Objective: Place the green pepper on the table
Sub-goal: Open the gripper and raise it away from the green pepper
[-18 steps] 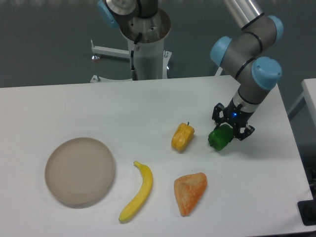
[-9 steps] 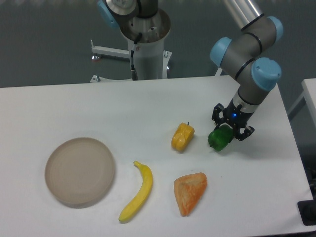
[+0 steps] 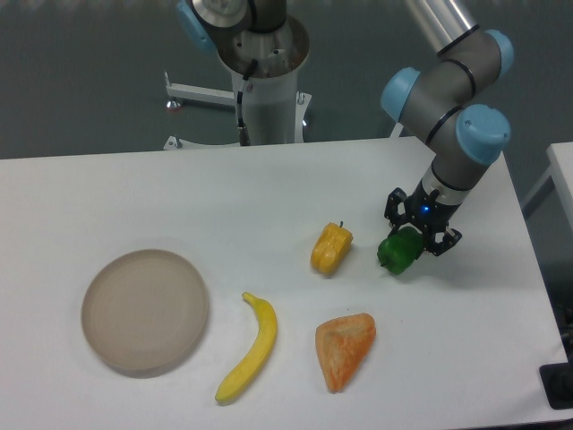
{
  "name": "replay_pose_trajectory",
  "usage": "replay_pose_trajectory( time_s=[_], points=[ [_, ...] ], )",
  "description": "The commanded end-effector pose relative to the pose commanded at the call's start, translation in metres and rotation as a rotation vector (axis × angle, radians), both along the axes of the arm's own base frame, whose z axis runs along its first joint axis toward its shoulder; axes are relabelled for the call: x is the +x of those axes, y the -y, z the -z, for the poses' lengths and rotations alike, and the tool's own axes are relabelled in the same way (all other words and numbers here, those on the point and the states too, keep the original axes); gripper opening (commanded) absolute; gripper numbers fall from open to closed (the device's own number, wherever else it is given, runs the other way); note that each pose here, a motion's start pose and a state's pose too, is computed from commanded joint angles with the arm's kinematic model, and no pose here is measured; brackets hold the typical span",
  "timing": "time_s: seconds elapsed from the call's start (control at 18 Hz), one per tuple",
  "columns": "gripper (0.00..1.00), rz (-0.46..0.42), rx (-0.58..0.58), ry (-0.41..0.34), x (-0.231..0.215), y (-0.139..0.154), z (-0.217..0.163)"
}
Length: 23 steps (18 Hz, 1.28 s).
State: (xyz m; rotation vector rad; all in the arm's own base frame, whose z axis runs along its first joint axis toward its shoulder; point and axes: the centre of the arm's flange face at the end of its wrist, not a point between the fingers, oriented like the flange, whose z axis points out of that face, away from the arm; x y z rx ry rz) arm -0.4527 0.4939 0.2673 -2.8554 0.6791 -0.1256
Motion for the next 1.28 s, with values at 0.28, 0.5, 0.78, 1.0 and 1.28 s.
replay_pose_trajectory(
  time_s=[0.28,0.5,0.78,1.0,1.28],
  points=[
    [0.93,0.001,0.008,-0.012,-0.001,-0.001,-0.002],
    [1.00,0.004,0.001,-0.034,-0.006,-0.002,-0.008],
    [1.00,0.070,-0.063,-0.146,-0.024,0.003,-0.032],
    [1.00,0.094,-0.057,-0.210,-0.041,0.003,-0.058],
    [1.00,0.130,-0.110,-0.310,-0.058,0.006,-0.083]
  ],
)
